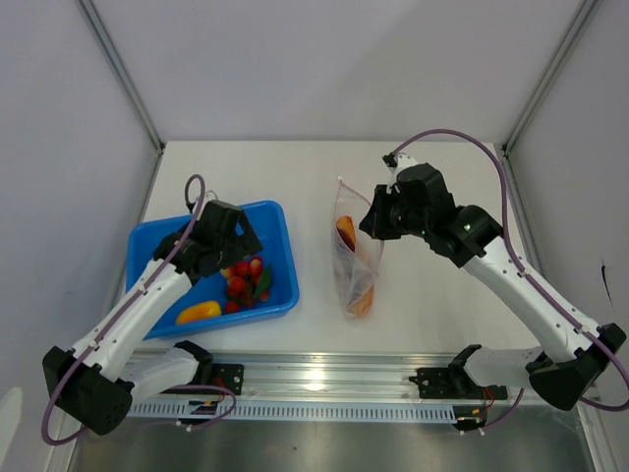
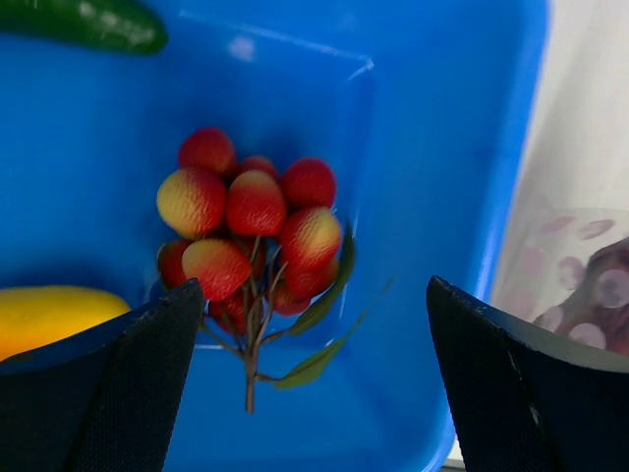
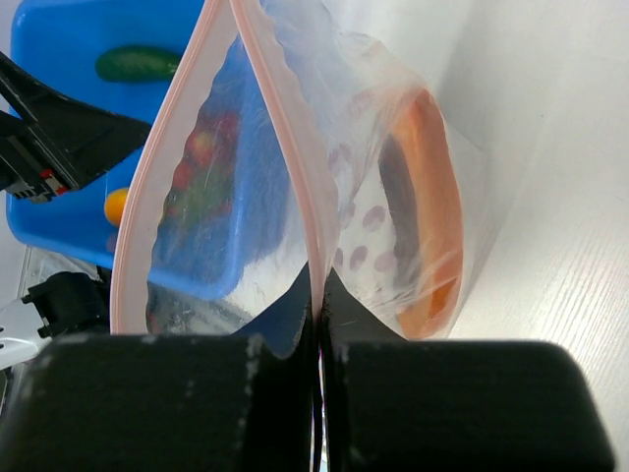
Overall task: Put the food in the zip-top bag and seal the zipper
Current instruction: Pick up the fake fruit from the bin.
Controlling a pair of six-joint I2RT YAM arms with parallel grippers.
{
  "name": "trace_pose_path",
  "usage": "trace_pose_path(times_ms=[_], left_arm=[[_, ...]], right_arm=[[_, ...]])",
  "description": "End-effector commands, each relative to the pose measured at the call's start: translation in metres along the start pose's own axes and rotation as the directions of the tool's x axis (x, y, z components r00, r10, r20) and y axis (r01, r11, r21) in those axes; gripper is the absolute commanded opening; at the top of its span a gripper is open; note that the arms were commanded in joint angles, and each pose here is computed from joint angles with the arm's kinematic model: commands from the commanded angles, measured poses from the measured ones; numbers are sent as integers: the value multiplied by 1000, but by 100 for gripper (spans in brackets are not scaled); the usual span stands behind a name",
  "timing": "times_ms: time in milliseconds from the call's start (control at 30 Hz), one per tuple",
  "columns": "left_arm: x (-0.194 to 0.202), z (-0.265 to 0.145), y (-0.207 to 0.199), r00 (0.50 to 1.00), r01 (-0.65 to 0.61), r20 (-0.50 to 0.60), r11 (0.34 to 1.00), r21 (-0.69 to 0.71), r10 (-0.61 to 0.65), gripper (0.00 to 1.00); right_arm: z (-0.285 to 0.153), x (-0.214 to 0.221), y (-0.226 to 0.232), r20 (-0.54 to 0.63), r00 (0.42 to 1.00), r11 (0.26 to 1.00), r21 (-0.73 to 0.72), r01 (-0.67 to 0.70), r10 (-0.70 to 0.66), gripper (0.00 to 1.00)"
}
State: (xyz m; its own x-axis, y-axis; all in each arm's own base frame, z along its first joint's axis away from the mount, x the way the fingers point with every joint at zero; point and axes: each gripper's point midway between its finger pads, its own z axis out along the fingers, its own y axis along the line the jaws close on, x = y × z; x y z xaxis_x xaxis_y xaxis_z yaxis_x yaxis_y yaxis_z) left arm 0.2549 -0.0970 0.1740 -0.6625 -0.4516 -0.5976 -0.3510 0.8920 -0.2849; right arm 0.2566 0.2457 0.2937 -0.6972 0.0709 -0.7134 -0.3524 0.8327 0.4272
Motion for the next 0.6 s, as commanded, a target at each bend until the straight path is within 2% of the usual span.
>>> trace_pose_path(times_ms=[0, 100, 200, 233, 567], left_arm=[[7, 1, 2, 997, 71, -23, 997, -10, -71, 95], [8, 2, 2, 997, 60, -42, 998, -20, -60, 96], [16, 6, 5, 996, 51, -77, 998, -37, -54, 91], [24, 10, 9, 994, 46, -98, 998, -46, -50, 88], [78, 27, 7, 959, 106, -265, 994, 11, -100, 83]], right_arm=[[1, -1, 3, 6, 1000, 1000, -25, 8, -8, 0], [4, 3, 2, -7, 1000, 1000, -26, 6, -6, 0], [4, 0, 4, 0, 1000, 999, -34, 1, -1, 0], [4, -1, 6, 3, 1000, 999, -39, 2, -2, 0], [8, 2, 8, -4, 1000, 999, -53, -6, 5, 0]])
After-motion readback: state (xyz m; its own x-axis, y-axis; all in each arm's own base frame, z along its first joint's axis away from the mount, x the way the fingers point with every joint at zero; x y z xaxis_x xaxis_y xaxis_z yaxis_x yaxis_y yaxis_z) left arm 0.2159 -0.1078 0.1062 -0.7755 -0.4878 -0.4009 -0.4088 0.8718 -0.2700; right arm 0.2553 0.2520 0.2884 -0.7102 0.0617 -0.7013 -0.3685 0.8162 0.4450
